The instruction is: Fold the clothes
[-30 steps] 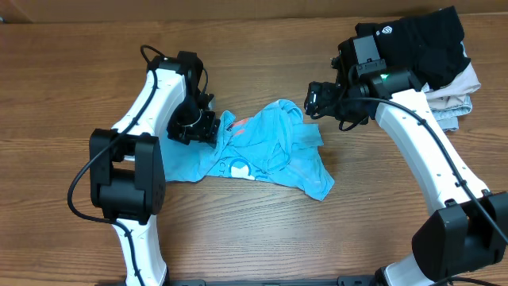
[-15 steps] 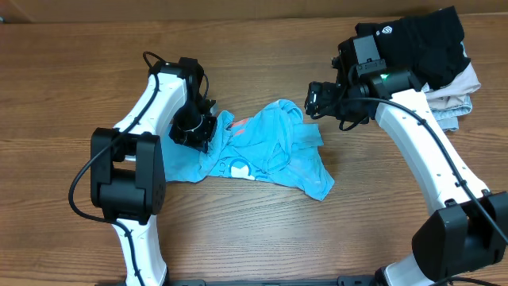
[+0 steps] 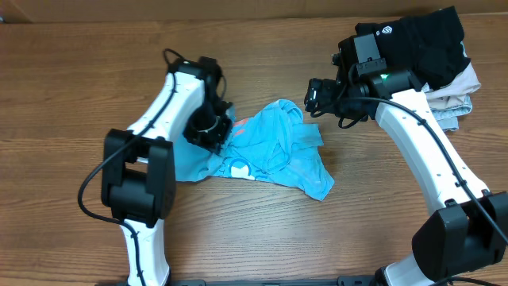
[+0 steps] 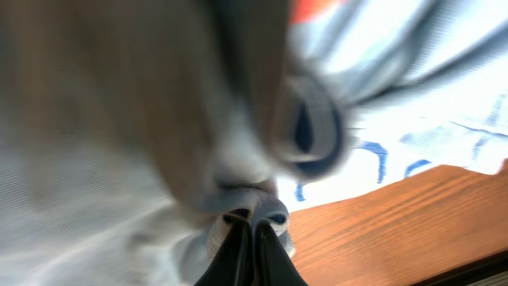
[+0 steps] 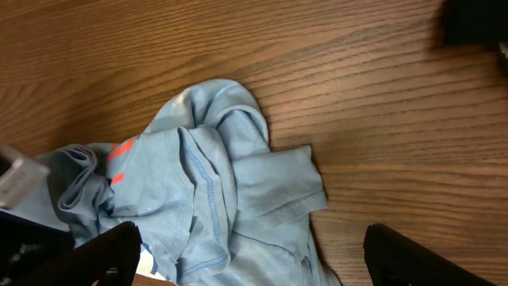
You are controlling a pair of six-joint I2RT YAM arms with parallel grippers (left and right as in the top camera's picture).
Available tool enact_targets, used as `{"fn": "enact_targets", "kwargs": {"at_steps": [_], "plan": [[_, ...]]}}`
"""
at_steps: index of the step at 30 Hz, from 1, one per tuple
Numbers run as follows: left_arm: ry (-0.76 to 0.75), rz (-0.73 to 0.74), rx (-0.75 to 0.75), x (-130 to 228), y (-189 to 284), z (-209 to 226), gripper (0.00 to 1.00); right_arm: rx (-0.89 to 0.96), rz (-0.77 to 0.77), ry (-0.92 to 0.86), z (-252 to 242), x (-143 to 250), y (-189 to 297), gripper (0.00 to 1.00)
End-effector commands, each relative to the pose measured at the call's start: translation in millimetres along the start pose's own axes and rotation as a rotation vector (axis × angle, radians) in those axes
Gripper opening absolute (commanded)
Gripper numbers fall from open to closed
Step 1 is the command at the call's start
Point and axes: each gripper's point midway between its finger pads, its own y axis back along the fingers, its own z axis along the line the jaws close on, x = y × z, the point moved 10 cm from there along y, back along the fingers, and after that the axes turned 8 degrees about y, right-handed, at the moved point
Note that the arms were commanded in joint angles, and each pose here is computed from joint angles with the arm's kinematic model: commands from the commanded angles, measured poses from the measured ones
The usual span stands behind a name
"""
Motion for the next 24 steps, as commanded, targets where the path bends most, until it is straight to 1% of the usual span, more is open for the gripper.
{"fn": "enact_targets", "kwargs": {"at_steps": [1, 6, 7, 8, 10, 11, 12, 13, 15, 19, 21, 24], "plan": [[-0.087, -0.022, 0.006, 2.0, 6.4, -22.2, 0.04, 0.009, -0.015, -0.019, -3.3, -1.5, 3.5, 0.93], [-0.145, -0.016, -0.012, 5.9, 1.3, -43.6, 0.04, 0.012, -0.017, -0.030, -6.5, -2.4, 3.9, 0.93], [-0.154, -0.018, -0.013, 6.1, 0.6, -46.6, 0.07, 0.013, -0.018, -0.033, -7.7, -2.7, 4.1, 0.93], [-0.162, -0.020, -0.014, 6.3, 0.0, -49.3, 0.24, 0.014, -0.019, -0.036, -8.9, -3.0, 4.3, 0.94], [-0.173, -0.023, -0.015, 6.7, -0.9, -53.3, 0.63, 0.016, -0.018, -0.047, -13.0, -3.6, 4.9, 0.93], [-0.177, -0.025, -0.016, 6.5, -1.2, -54.5, 0.80, 0.017, -0.016, -0.053, -14.8, -3.7, 5.1, 0.94], [-0.179, -0.026, -0.016, 6.6, -1.4, -55.5, 0.89, 0.013, -0.012, -0.059, -16.8, -3.7, 5.5, 0.94], [-0.181, -0.028, -0.015, 6.4, -1.6, -56.3, 0.94, 0.005, -0.006, -0.066, -18.7, -3.4, 5.8, 0.94], [-0.183, -0.034, -0.011, 5.6, -1.6, -56.9, 0.99, -0.013, 0.006, -0.080, -22.1, -2.7, 6.6, 0.94], [-0.191, -0.064, 0.049, 1.0, 2.6, -62.0, 1.00, -0.070, 0.047, -0.082, -24.5, 1.5, 6.8, 0.97], [-0.200, -0.096, 0.090, -3.3, 11.4, -66.8, 1.00, -0.110, 0.075, -0.061, -22.8, 6.6, 2.9, 0.98], [-0.224, -0.178, 0.136, -11.9, 36.7, -76.0, 1.00, -0.144, 0.138, -0.062, -22.9, 19.6, -10.7, 0.98]]}}
